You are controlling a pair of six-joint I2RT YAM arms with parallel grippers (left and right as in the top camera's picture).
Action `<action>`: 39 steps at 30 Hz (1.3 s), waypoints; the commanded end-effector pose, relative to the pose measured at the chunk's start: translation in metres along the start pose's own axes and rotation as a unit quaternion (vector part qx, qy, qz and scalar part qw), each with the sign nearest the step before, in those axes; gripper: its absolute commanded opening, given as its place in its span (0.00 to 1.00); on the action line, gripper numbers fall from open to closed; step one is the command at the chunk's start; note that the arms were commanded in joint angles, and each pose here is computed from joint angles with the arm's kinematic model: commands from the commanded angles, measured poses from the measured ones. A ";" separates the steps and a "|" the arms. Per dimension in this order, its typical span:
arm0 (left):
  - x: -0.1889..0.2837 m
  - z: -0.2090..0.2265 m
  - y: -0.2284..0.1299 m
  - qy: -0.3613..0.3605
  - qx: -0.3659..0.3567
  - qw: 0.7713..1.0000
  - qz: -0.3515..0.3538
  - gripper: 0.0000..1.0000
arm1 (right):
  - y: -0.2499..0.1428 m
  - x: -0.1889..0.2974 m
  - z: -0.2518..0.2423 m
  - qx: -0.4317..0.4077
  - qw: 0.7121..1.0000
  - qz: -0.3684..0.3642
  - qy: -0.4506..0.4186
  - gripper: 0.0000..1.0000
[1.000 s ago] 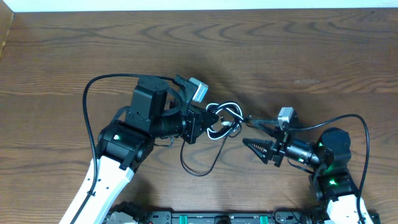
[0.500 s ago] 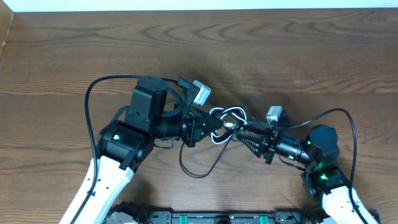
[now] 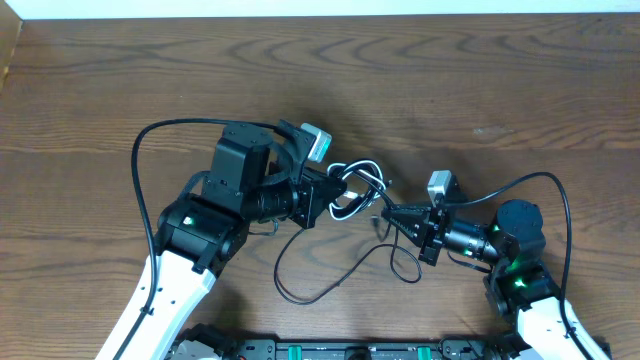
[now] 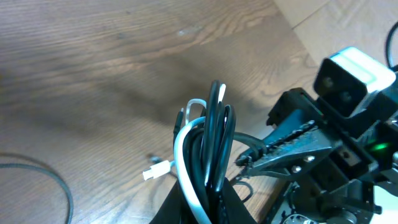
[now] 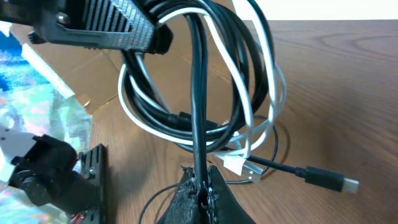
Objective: Untangle cables
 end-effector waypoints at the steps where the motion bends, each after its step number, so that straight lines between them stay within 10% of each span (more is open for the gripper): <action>1: 0.003 0.002 0.004 0.031 -0.009 0.999 -0.015 0.08 | 0.008 0.001 0.001 -0.001 1.000 -0.008 0.009 0.01; 7: 0.006 0.020 -0.003 0.127 0.002 0.992 -0.011 0.08 | 0.016 0.012 -0.005 -0.013 0.999 -0.028 -0.019 0.01; 30: 0.006 0.009 0.022 0.087 0.025 0.992 -0.087 0.08 | -0.027 0.024 -0.022 -0.179 0.976 0.058 -0.105 0.01; 39: 0.004 -0.005 0.016 0.009 -0.070 0.996 -0.047 0.08 | -0.008 0.020 -0.004 -0.124 0.992 0.029 0.021 0.33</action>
Point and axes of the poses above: each gripper's point midway between its finger pads, its own x axis back along the fingers, its own z axis along the line the jaws close on, y = z × x, the point moved 9 cm from there along x, back along the fingers, and after that the axes turned 9 degrees about x, right-handed, at the moved point
